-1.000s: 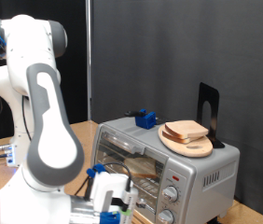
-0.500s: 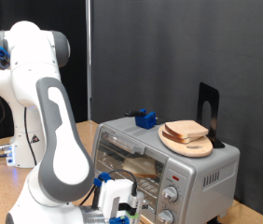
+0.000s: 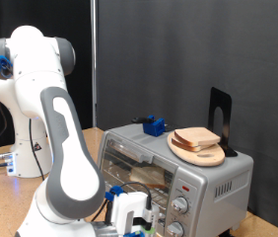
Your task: Make a piece of toast with the oven
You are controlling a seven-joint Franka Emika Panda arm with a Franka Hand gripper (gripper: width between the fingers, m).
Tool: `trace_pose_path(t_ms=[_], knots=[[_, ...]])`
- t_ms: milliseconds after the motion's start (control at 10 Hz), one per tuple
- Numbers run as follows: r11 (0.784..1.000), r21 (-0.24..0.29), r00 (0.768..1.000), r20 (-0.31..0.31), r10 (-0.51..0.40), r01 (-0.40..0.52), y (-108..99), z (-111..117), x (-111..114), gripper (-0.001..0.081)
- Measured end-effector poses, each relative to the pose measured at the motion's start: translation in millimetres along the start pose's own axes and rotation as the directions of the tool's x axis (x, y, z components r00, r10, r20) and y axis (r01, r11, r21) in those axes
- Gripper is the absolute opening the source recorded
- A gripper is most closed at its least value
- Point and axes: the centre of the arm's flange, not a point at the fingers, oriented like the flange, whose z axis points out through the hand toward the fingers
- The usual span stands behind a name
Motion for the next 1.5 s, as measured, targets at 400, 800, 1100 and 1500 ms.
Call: trace_pose_path(t_ms=[400, 800, 1100, 1500], knots=[[1.000, -0.008, 1.000, 0.021, 0.003, -0.003, 0.1, 19.1, -4.0, 0.0808], [1.000, -0.020, 1.000, 0.027, 0.013, -0.012, 4.5, 34.1, -7.0, 0.0808], [1.000, -0.008, 1.000, 0.018, 0.020, -0.020, 5.6, 37.5, -6.8, 0.0808], [1.000, 0.003, 0.999, 0.021, 0.031, -0.031, 8.2, 41.4, -8.3, 0.0541]])
